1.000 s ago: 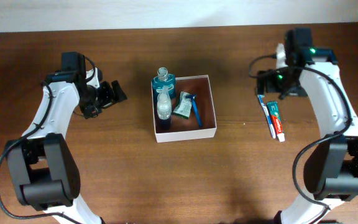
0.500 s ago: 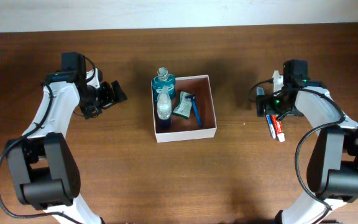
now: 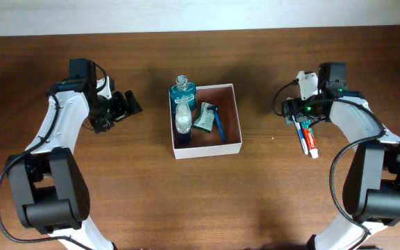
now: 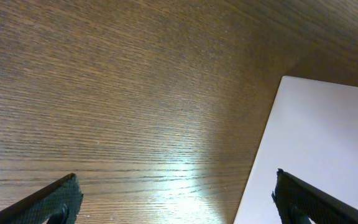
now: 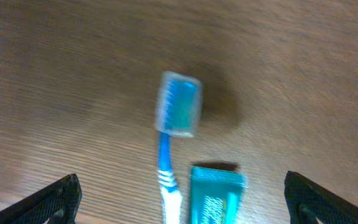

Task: Pack container
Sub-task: 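Return the right gripper to the toothbrush and grasp it, then carry the blue toothbrush into the box and release it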

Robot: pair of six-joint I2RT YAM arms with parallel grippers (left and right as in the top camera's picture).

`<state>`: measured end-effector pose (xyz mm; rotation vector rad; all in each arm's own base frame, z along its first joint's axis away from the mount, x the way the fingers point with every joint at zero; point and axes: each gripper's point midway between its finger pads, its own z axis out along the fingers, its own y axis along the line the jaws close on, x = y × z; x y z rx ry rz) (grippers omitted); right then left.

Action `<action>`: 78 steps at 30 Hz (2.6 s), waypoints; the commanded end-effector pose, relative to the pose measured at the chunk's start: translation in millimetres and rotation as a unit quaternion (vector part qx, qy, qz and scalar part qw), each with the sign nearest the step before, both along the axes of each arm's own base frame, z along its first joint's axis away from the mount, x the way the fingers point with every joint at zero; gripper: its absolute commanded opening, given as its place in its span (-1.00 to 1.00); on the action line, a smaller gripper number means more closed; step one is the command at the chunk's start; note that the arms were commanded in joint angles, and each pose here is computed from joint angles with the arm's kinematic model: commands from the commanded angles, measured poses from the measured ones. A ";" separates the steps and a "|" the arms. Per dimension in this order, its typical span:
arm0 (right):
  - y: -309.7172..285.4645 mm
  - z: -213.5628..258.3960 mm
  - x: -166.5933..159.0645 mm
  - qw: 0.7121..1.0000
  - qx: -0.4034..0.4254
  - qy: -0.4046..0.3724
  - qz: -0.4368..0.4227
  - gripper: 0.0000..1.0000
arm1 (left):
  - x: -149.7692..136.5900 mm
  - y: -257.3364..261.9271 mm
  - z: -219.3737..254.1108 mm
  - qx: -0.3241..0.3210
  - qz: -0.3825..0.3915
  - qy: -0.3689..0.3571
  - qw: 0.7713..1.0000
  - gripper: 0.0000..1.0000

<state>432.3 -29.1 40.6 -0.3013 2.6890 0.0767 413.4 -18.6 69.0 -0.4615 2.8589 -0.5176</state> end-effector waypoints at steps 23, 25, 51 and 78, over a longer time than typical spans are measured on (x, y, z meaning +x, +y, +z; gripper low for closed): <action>26.7 -41.6 -28.5 0.994 0.037 0.081 0.055 -0.34 | -1.6 1.2 -5.0 0.002 -0.004 0.005 1.000 0.99; 26.9 -41.6 -29.3 0.994 0.037 0.083 0.055 -0.34 | -1.6 1.3 -5.0 0.002 -0.004 0.005 1.000 0.99; 83.3 101.3 13.8 0.978 0.196 0.061 -0.029 -0.86 | -1.7 1.2 -5.1 0.002 -0.004 0.005 1.000 0.99; 245.2 128.0 -10.4 0.976 0.166 0.038 0.139 -0.82 | -1.6 1.3 -5.0 0.002 -0.004 0.005 1.000 0.99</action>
